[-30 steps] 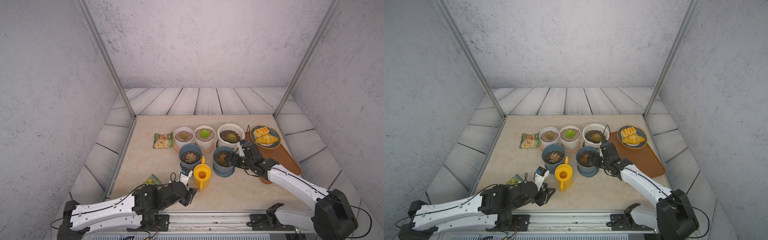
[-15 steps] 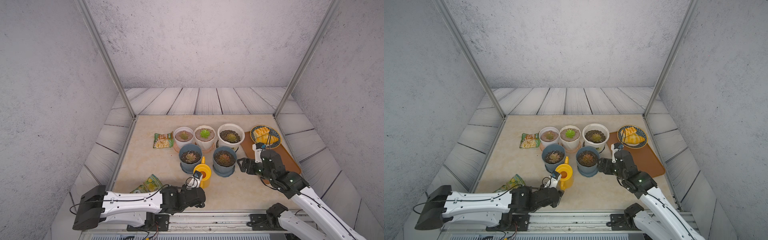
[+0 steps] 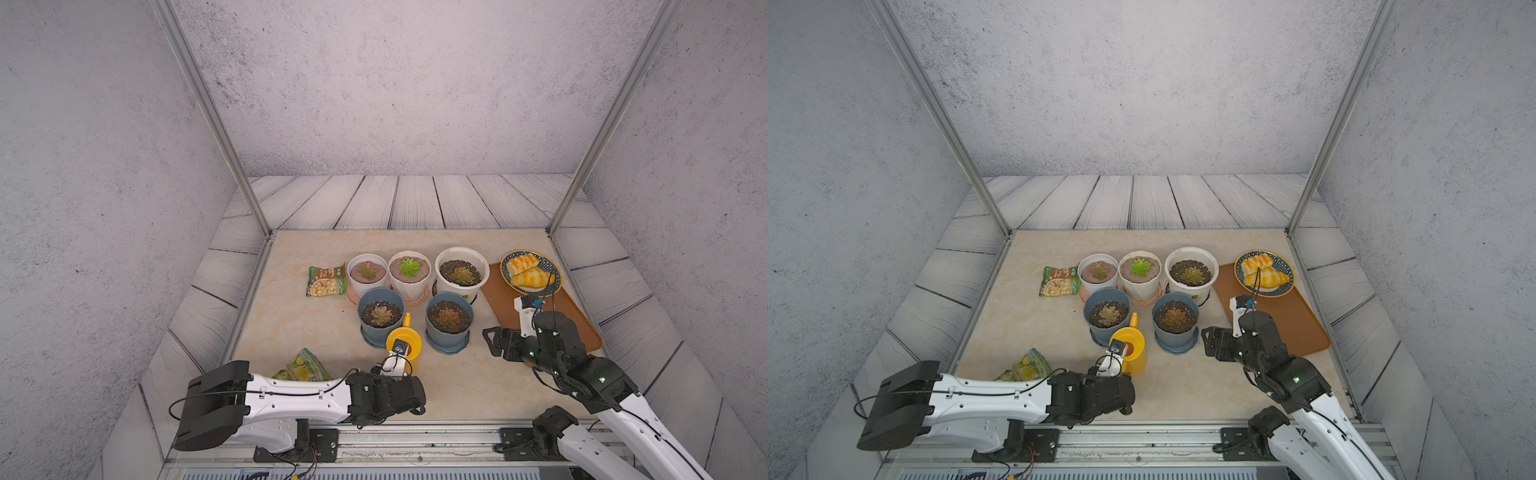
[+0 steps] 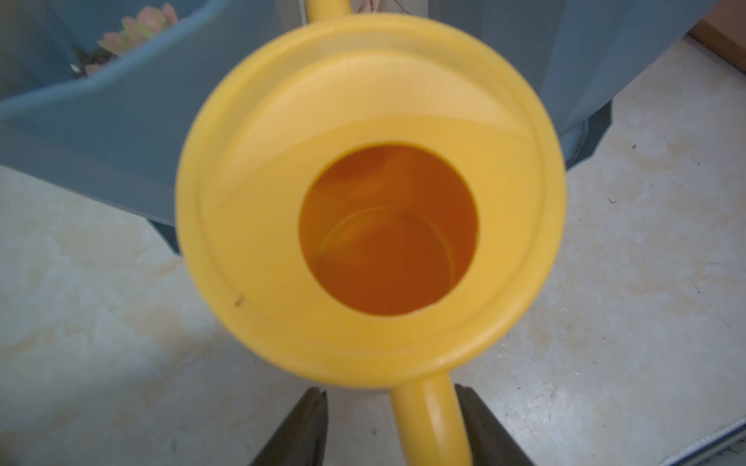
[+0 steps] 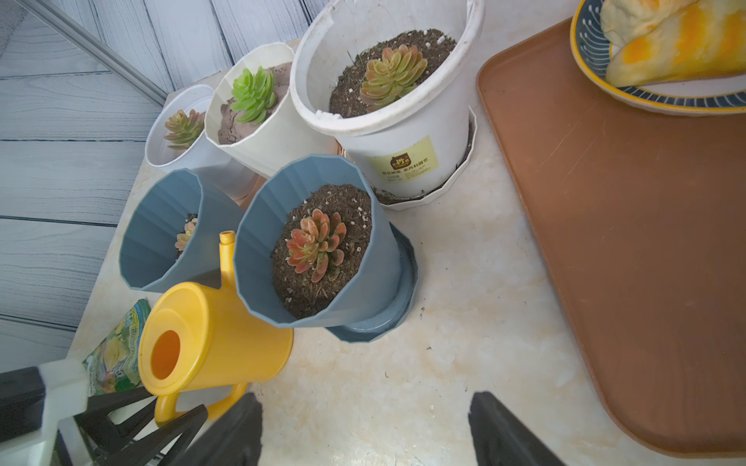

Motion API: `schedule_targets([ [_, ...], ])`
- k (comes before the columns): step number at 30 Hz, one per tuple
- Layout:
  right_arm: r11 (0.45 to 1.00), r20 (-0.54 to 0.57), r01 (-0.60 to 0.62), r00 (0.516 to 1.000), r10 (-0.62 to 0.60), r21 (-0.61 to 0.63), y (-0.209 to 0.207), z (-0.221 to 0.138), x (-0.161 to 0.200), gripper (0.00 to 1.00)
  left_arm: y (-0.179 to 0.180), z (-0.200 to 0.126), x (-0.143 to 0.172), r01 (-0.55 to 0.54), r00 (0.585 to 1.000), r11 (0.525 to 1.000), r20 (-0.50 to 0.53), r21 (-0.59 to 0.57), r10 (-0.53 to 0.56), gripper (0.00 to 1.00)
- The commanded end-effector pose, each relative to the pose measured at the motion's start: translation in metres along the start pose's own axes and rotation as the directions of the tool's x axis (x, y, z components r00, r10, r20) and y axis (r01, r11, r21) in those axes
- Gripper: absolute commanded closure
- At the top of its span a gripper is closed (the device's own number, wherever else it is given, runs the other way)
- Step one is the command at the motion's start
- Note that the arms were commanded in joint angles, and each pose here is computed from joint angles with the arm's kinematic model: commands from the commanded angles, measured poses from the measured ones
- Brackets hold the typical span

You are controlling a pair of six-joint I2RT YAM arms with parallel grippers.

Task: Water the succulent around the soil edge
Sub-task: Pick up the watering can from the center of the board.

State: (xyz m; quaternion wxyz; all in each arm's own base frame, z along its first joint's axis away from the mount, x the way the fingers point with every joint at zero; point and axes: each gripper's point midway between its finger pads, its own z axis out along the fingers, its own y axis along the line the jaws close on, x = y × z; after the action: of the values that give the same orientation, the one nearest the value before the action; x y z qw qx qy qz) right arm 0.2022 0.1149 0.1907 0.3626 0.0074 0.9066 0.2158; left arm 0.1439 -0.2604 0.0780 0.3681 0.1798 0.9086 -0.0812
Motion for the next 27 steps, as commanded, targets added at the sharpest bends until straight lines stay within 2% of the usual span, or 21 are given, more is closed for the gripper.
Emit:
schedule_targets([
  [1, 1.000, 0.006, 0.016, 1.000, -0.017, 0.017, -0.004, 0.001, 0.002, 0.16, -0.003, 0.001, -0.011, 0.011, 0.999, 1.000, 0.046, -0.022, -0.010, 0.46],
  [5, 1.000, 0.007, 0.017, 1.000, -0.017, 0.009, -0.003, 0.001, 0.002, 0.16, -0.002, 0.004, -0.011, 0.010, 0.999, 0.999, 0.053, -0.036, -0.008, 0.52],
  [8, 1.000, 0.005, 0.017, 1.000, -0.017, 0.008, -0.003, 0.002, 0.004, 0.16, 0.001, 0.005, -0.009, 0.016, 0.998, 0.999, 0.058, -0.043, -0.013, 0.60],
  [12, 1.000, 0.001, 0.019, 1.000, -0.019, 0.009, -0.005, 0.003, 0.006, 0.16, 0.000, 0.005, -0.007, 0.013, 0.998, 1.000, 0.058, -0.026, -0.012, 0.79],
  [15, 1.000, 0.002, 0.023, 1.000, -0.023, 0.012, -0.006, 0.002, 0.007, 0.16, 0.002, 0.003, -0.004, 0.006, 0.999, 1.000, 0.040, -0.024, -0.005, 1.00],
  [22, 0.999, -0.008, 0.051, 0.999, -0.051, -0.002, -0.002, -0.006, 0.007, 0.17, 0.028, -0.020, -0.001, 0.019, 1.000, 0.999, 0.015, -0.030, -0.019, 1.00],
  [24, 0.998, -0.017, 0.064, 0.998, -0.064, -0.020, 0.002, -0.009, 0.006, 0.17, 0.030, -0.033, -0.006, -0.002, 0.999, 1.000, 0.032, 0.026, 0.002, 1.00],
  [27, 0.995, -0.022, 0.078, 0.997, -0.080, -0.062, 0.013, -0.016, 0.001, 0.16, 0.019, -0.060, -0.020, -0.113, 0.989, 0.973, 0.112, 0.199, 0.092, 1.00],
])
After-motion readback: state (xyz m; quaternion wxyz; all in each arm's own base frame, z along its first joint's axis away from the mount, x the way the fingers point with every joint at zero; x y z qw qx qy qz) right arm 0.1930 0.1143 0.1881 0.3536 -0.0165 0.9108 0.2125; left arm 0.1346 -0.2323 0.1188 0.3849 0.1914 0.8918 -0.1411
